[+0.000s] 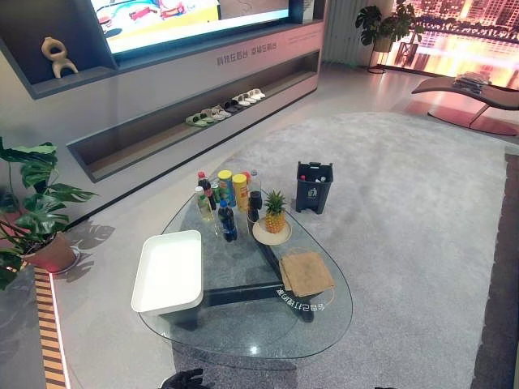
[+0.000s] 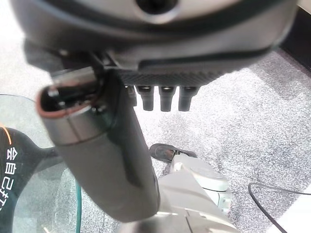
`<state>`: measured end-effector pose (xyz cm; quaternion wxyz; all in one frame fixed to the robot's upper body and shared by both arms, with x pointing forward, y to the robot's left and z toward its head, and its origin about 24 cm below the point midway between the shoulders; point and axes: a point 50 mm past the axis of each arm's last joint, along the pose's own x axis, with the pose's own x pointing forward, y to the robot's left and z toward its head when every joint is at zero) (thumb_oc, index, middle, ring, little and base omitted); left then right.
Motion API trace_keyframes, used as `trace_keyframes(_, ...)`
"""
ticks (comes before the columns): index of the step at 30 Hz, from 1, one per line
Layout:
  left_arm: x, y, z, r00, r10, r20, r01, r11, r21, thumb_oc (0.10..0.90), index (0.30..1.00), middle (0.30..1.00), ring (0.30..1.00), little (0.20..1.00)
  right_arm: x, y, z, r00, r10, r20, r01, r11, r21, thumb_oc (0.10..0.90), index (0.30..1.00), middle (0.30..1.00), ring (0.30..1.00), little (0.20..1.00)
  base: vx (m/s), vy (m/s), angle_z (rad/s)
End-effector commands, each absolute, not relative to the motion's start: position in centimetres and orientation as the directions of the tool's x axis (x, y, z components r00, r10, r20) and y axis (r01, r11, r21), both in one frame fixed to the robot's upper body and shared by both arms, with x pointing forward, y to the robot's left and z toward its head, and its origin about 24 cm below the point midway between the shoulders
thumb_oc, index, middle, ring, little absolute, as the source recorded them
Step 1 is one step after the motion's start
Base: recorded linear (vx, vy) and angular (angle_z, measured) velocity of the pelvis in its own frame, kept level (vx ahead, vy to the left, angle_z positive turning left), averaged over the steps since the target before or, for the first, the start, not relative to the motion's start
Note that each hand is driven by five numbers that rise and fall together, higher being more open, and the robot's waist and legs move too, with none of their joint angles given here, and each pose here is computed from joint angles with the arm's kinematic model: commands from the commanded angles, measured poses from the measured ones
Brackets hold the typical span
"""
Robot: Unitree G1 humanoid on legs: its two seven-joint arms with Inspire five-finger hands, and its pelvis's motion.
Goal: Wipe the table with a cloth and put it in the basket.
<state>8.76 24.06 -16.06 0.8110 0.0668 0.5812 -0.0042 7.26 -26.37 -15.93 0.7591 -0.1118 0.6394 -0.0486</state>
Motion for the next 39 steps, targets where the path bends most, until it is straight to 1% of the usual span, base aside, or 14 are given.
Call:
trace_keyframes(1, 11.4, 23.5, -15.6, 0.379, 0.047, -0.924, 0.125, 0.987, 0.102, 0.800, 0.900, 0.900, 0.900, 0.900, 8.8, -25.6, -15.9, 0.193, -0.204, -0.960, -0.100, 0.969, -0.226, 0.800, 0.900, 0.900, 0.900, 0.900, 0.00, 0.000, 0.00)
trace_keyframes(34, 11.6, 24.0, -15.4, 0.395, 0.058, -0.917, 0.093, 0.990, 0.102, 0.800, 0.900, 0.900, 0.900, 0.900, 8.8, -26.0, -15.8, 0.189, -0.204, -0.961, -0.110, 0.968, -0.227, 0.800, 0.900, 0.900, 0.900, 0.900, 0.00, 0.000, 0.00)
trace_keyframes(39, 11.8, 24.8, -15.1, 0.412, 0.099, -0.906, 0.039, 0.991, 0.126, 0.800, 0.900, 0.900, 0.900, 0.900, 8.6, -26.7, -15.6, 0.175, -0.215, -0.961, -0.128, 0.963, -0.238, 0.800, 0.900, 0.900, 0.900, 0.900, 0.05, 0.011, 0.00)
